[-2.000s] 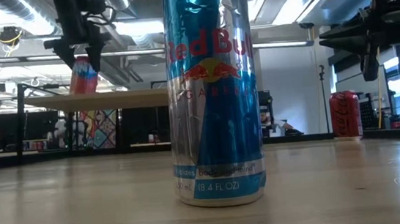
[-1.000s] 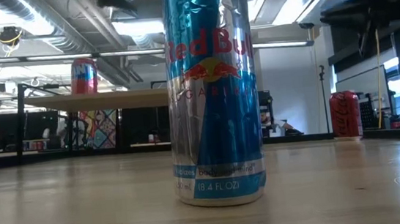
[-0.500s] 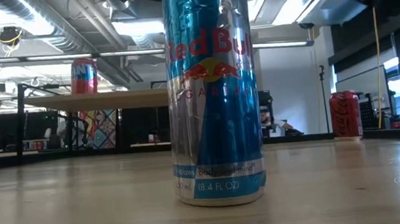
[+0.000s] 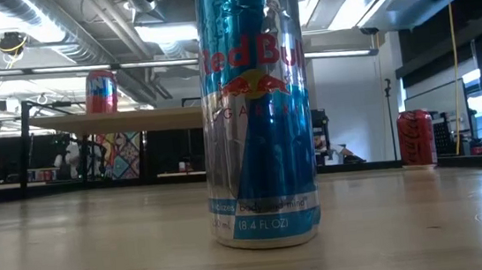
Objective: Place canned beverage on shelf
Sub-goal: Put the red soda can on the shelf aligned with the other red soda can
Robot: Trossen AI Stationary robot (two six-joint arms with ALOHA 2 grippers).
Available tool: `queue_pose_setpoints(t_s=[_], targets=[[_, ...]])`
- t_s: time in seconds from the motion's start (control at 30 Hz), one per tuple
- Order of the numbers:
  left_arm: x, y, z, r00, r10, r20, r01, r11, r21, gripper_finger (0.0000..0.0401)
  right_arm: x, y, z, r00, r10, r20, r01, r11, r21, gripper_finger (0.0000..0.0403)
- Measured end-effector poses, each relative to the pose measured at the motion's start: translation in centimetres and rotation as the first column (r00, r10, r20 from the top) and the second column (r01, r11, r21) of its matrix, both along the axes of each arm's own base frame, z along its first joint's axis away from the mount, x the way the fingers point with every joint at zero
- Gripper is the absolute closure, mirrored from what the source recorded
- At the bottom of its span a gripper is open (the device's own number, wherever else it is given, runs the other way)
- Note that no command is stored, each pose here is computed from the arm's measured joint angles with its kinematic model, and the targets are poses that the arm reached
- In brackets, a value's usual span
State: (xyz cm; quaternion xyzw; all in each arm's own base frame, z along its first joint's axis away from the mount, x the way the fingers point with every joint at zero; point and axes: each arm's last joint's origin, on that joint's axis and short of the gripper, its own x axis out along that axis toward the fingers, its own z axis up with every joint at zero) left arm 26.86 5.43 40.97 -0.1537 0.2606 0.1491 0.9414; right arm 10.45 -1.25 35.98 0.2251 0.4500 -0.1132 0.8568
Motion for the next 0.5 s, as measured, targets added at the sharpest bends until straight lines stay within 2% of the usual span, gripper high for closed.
queue_pose_setpoints(t_s=[0.13,0.27,0.4,0.5], targets=[[0.0,0.1,0.0,1.000,0.025,-0.003,-0.025,1.000,0.016,0.0057,-0.6,0.2,-0.8,0.987,-0.029,-0.157,0.043,0.996,0.080,0.0259],[0.0,0.1,0.0,0.999,0.042,-0.005,-0.042,0.999,0.027,0.0057,-1.4,0.2,-1.1,0.964,-0.108,-0.242,0.131,0.988,0.083,0.0168],[0.0,0.1,0.0,0.999,0.033,-0.009,-0.033,0.999,0.041,0.0057,-1.5,0.2,-1.3,0.949,-0.156,-0.273,0.185,0.979,0.086,0.0094],[0.0,0.1,0.0,0.999,0.033,-0.009,-0.033,0.999,0.041,0.0057,-1.5,0.2,-1.3,0.944,-0.175,-0.278,0.210,0.973,0.099,0.0060]])
